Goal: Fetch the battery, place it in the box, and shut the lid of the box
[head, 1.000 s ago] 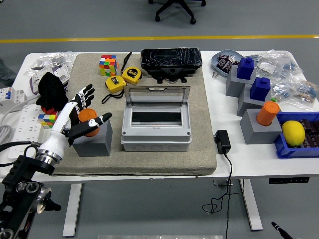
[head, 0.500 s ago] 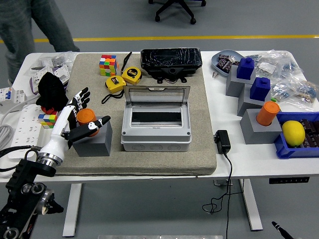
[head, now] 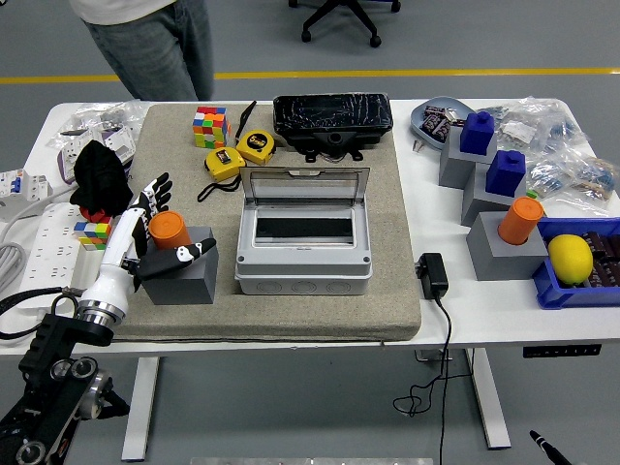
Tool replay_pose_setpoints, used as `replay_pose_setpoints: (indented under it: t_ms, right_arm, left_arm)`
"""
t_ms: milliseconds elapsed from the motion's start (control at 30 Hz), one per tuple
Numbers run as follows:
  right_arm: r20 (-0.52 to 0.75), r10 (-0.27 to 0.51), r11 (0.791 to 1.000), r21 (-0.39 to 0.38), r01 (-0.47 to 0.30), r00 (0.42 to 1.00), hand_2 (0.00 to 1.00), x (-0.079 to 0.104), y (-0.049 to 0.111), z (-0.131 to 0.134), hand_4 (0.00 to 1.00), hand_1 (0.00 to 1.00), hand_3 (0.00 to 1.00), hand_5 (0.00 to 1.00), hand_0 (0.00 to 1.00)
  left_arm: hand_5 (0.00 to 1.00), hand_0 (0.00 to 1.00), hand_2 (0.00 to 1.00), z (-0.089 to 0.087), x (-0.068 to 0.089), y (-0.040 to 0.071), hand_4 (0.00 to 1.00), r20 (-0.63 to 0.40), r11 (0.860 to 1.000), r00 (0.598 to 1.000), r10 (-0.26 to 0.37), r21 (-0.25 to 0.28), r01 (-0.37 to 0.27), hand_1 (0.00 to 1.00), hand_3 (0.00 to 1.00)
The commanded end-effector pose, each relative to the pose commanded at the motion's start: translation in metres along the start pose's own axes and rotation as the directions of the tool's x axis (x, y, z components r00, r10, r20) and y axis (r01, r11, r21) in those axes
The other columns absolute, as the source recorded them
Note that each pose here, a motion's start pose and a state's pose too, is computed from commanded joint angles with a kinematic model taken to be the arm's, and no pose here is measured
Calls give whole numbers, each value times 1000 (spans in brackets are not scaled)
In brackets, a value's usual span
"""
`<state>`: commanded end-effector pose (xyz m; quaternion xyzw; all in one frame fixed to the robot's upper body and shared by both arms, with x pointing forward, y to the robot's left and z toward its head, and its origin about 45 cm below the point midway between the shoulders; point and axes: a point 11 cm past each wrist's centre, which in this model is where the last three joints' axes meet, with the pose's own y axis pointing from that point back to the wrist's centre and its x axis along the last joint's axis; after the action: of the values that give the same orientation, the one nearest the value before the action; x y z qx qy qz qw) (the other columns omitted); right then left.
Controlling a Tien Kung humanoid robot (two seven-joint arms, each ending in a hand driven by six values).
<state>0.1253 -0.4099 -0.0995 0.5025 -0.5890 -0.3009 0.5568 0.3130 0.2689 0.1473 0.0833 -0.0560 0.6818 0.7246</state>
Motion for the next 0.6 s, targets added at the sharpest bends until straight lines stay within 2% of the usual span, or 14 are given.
replay_pose_setpoints:
  t_ms: [67, 100, 267, 300, 467, 500, 600]
  right_arm:
    - [1, 0, 1000, 0, 0, 1000, 714, 0, 0, 0, 998, 709, 764, 998, 787]
    - [1, 0, 1000, 1, 0, 1000, 714, 0, 0, 0, 998, 709, 764, 998, 787]
    - [4, 3, 1000, 4, -3, 1000, 714, 1, 0, -1, 998, 709, 764, 998, 787]
    - [5, 6, 1000, 6, -6, 1000, 713, 1, 0, -2, 998, 709, 762, 998, 785]
    - [9, 9, 1000, 5, -9, 1000, 713, 2, 0, -1, 998, 709, 762, 998, 785]
    - [10, 9, 1000, 5, -9, 1000, 712, 2, 0, -1, 998, 709, 762, 998, 784]
    - [12, 10, 1000, 5, -10, 1000, 712, 2, 0, -1, 998, 709, 762, 998, 784]
  left_arm:
    - [2, 889, 998, -2, -2, -1, 998, -5, 1000, 1000, 8, 0, -8, 998, 998]
    - [2, 830, 998, -2, -3, -2, 998, -9, 1000, 1000, 10, -1, -10, 979, 998]
    - [2, 830, 998, -1, -8, -4, 998, -11, 1000, 1000, 17, -13, -17, 979, 998]
    - [2, 757, 939, -1, -8, -4, 998, -6, 1000, 1000, 19, -14, -19, 914, 998]
    - [2, 757, 939, -3, -11, -4, 998, 7, 999, 1000, 28, -15, -28, 914, 998]
    - [2, 683, 882, -4, -12, -4, 998, 6, 999, 1000, 31, -13, -31, 860, 966]
    - [2, 683, 882, -5, -14, -4, 998, 17, 999, 999, 40, -11, -40, 860, 966]
